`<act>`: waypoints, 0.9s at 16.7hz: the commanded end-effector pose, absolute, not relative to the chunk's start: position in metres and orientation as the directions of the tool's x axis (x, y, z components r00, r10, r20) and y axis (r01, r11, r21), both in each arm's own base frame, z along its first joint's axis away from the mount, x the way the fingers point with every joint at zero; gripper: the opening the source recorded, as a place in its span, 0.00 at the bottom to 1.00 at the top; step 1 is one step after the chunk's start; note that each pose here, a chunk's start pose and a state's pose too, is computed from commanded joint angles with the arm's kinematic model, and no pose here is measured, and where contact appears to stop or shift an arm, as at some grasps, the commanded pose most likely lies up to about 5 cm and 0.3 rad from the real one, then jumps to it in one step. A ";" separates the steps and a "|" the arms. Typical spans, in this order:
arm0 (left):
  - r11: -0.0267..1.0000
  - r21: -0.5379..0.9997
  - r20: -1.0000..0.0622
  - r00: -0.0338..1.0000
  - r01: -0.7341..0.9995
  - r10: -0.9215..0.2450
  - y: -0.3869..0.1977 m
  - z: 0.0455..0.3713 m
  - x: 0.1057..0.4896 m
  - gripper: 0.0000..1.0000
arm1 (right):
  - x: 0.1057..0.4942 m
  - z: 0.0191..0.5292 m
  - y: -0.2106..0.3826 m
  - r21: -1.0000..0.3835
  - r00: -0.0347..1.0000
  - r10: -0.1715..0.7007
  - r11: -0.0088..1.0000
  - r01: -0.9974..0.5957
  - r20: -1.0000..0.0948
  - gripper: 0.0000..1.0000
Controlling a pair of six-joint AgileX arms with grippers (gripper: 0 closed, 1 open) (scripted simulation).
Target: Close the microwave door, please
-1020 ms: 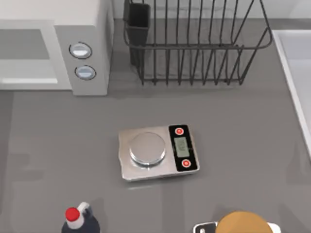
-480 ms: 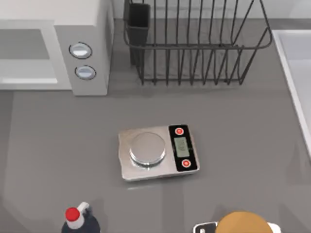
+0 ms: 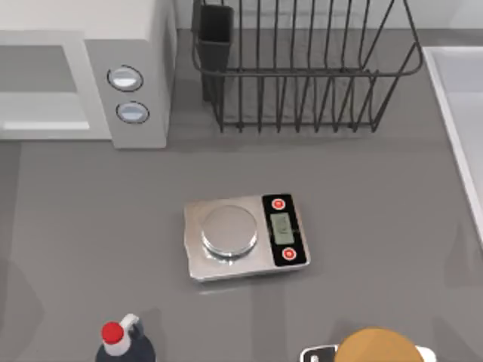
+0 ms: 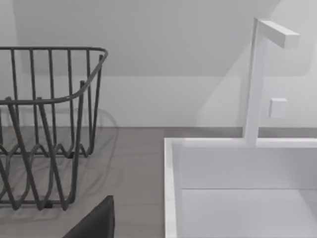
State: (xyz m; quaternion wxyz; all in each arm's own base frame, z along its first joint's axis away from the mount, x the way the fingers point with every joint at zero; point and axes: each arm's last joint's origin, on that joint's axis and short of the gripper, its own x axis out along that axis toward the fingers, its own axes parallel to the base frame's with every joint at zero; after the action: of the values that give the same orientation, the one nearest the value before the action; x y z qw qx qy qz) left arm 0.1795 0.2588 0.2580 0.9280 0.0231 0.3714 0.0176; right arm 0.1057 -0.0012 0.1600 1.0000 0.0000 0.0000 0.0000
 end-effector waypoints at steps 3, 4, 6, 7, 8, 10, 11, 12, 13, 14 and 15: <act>1.000 0.011 -0.704 0.710 0.012 -0.001 0.278 0.247 0.190 0.00 | 0.106 0.160 -0.001 0.000 1.000 0.000 1.000 0.000 0.000 1.00; 1.000 0.003 -0.706 0.708 0.017 -0.010 0.281 0.245 0.192 0.00 | 0.106 0.160 -0.001 0.000 1.000 0.000 1.000 0.000 0.000 1.00; 1.000 0.000 -0.707 0.707 0.020 -0.014 0.283 0.244 0.192 0.00 | 0.106 0.160 -0.001 0.000 1.000 0.000 1.000 0.000 0.000 1.00; 1.000 0.000 -0.707 0.707 0.020 -0.014 0.283 0.244 0.192 0.00 | 0.106 0.160 -0.001 0.000 1.000 0.000 1.000 0.000 0.000 1.00; 1.000 0.000 -0.707 0.707 0.020 -0.014 0.283 0.244 0.192 0.00 | 0.106 0.160 -0.001 0.000 1.000 0.000 1.000 0.000 0.000 1.00; 1.000 0.002 -0.708 0.706 0.022 -0.014 0.282 0.243 0.193 0.00 | 0.106 0.160 -0.001 0.000 1.000 0.000 1.000 0.000 0.000 1.00; 1.000 0.001 -0.708 0.706 0.022 -0.015 0.282 0.240 0.193 0.00 | 0.106 0.160 -0.001 0.000 1.000 0.000 1.000 0.000 0.000 1.00; 1.000 0.000 -0.708 0.706 0.022 -0.015 0.283 0.234 0.194 0.00 | 0.106 0.160 -0.001 0.000 1.000 0.000 1.000 0.000 0.000 1.00; 1.000 0.001 -0.708 0.706 0.022 -0.015 0.284 0.226 0.194 0.00 | 0.106 0.160 -0.001 0.000 1.000 0.000 1.000 0.000 0.000 1.00; 1.000 0.002 -0.708 0.707 0.022 -0.014 0.285 0.217 0.195 0.00 | 0.106 0.160 -0.001 0.000 1.000 0.000 1.000 0.000 0.000 1.00; 1.000 0.001 -0.708 0.707 0.021 -0.014 0.286 0.207 0.195 0.00 | 0.106 0.160 -0.001 0.000 1.000 0.000 1.000 0.000 0.000 1.00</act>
State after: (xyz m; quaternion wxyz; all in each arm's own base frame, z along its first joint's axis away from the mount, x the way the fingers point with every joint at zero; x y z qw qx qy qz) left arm 0.1952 0.2859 0.2069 0.9237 0.0047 0.3829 -0.0097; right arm 0.1057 -0.0012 0.1600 1.0000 0.0000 0.0000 0.0000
